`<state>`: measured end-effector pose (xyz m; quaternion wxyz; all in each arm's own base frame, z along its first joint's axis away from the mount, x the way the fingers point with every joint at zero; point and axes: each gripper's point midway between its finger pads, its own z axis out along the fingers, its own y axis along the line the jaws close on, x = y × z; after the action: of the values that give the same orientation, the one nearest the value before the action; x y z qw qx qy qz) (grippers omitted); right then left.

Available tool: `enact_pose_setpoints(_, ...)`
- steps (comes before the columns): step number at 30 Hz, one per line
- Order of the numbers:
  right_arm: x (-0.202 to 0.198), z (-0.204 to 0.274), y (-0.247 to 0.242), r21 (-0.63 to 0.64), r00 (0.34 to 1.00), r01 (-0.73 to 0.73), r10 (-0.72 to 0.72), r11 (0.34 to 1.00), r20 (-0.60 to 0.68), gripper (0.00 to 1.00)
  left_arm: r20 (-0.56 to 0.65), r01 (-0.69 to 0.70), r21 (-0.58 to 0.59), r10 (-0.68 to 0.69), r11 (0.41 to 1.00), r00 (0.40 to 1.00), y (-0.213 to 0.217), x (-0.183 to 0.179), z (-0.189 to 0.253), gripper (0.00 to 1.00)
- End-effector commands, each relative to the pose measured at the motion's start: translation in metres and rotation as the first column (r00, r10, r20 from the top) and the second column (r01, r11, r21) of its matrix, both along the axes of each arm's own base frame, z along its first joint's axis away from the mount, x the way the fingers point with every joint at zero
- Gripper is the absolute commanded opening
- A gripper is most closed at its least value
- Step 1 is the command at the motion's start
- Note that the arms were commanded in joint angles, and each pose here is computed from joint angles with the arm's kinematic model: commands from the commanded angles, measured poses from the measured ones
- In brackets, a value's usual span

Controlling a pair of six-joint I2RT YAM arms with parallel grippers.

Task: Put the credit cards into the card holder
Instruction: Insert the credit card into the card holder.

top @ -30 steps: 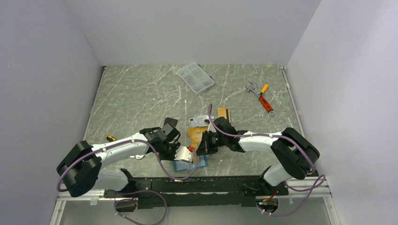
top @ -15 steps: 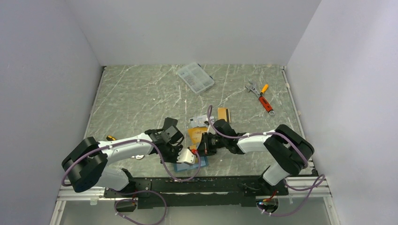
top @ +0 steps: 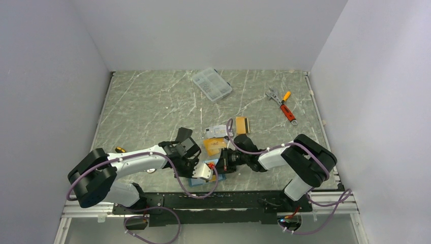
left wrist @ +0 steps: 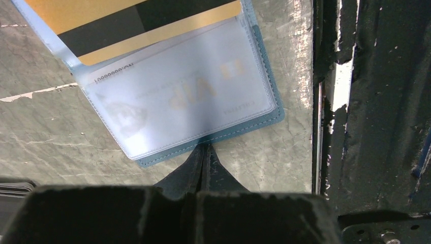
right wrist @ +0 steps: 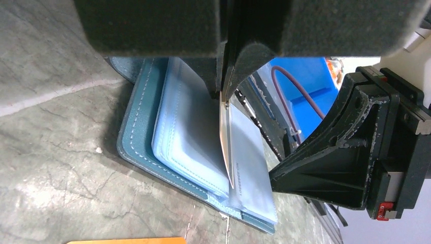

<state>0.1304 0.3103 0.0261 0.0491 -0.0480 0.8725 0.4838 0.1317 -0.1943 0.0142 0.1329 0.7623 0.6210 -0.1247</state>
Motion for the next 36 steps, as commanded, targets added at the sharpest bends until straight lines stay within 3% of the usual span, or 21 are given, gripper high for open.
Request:
enact_pose_setpoints(1, 0.003, -0.009, -0.008, -0.034, 0.999, 0.039, -0.038, 0.999, 0.017, 0.0, -0.03, 0.012, 0.008, -0.012, 1.0, 0.999, -0.003, -0.007, -0.006, 0.0)
enact_pose_setpoints(36, 0.0, -0.02, 0.008, -0.028, 0.997, -0.065, 0.064, 0.997, -0.038, 0.0, -0.015, 0.029, 0.013, -0.029, 0.999, 0.999, -0.003, -0.004, -0.005, 0.0)
